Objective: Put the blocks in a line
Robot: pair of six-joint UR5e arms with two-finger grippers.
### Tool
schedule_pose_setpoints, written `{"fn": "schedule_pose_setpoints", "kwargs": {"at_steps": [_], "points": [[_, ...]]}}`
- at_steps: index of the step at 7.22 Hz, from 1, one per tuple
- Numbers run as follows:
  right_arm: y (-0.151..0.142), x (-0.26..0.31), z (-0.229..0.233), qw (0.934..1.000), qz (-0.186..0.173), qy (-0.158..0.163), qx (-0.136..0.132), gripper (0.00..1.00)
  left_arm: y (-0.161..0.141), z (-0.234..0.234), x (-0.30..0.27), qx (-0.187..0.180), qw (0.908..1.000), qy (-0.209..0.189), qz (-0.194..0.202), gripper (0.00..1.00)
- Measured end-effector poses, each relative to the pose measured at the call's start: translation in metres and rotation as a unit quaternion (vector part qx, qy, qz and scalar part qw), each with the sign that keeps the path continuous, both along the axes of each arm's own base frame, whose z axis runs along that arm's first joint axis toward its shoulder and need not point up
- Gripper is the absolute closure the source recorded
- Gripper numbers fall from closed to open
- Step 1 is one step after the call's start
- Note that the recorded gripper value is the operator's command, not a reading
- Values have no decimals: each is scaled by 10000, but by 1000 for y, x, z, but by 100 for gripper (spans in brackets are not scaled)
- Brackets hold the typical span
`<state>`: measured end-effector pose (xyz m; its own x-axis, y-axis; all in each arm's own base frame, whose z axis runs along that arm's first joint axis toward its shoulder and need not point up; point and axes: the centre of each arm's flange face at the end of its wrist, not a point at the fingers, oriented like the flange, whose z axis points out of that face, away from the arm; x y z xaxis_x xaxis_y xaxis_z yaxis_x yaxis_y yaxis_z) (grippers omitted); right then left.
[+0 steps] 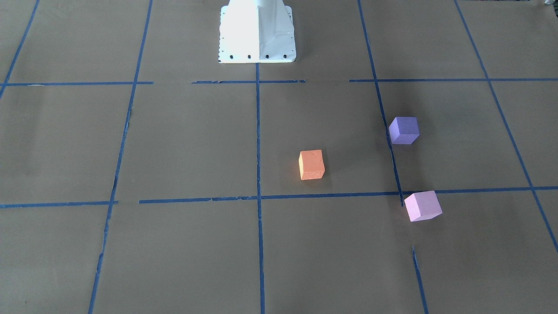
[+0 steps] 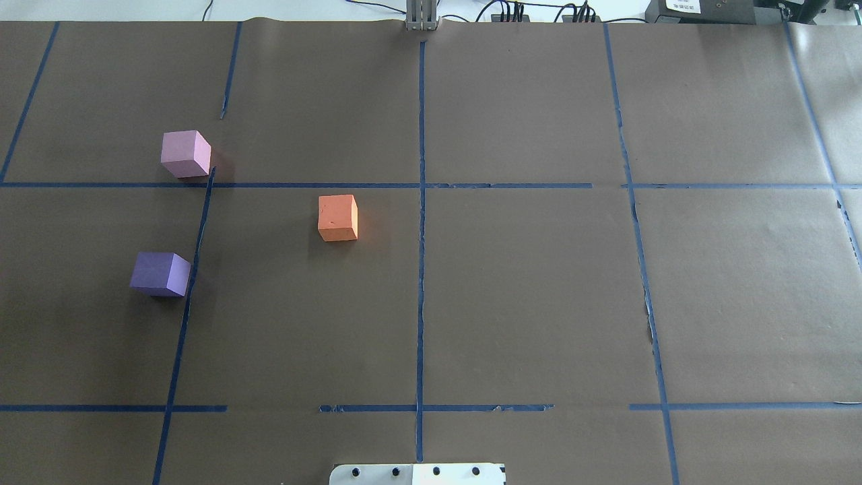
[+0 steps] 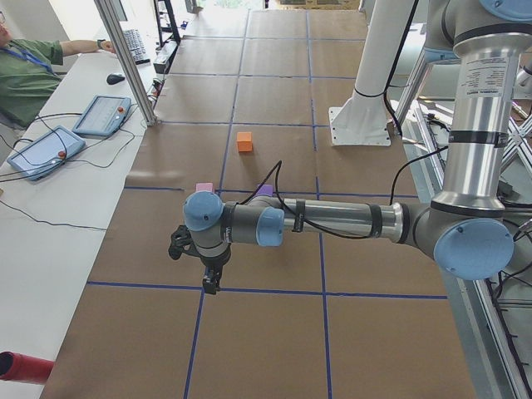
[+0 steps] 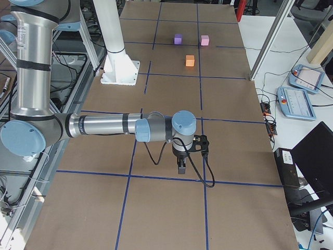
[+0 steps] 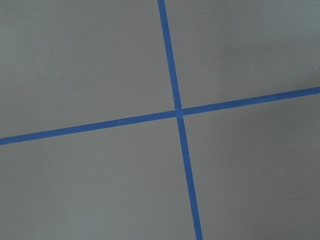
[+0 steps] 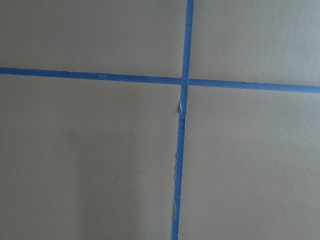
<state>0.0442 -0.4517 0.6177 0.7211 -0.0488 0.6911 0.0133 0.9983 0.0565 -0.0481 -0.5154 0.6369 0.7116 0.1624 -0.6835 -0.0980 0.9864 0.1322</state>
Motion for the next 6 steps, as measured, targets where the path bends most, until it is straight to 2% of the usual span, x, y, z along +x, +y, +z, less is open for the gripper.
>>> {"fn": "schedule_pose_setpoints", "kwargs": {"at_steps": [2,3,5,6], "points": [[0,0,0,10000,0,0,2,0,-1,-3,1,31,10000,10,9,0],[0,0,0,10000,0,0,2,0,-9,-19,3,294,9996,27,34,0],[0,0,0,10000,0,0,5,0,-28,-77,35,1285,9913,234,181,0],[0,0,0,10000,0,0,5,0,-37,-110,66,1347,9897,471,81,0]]}}
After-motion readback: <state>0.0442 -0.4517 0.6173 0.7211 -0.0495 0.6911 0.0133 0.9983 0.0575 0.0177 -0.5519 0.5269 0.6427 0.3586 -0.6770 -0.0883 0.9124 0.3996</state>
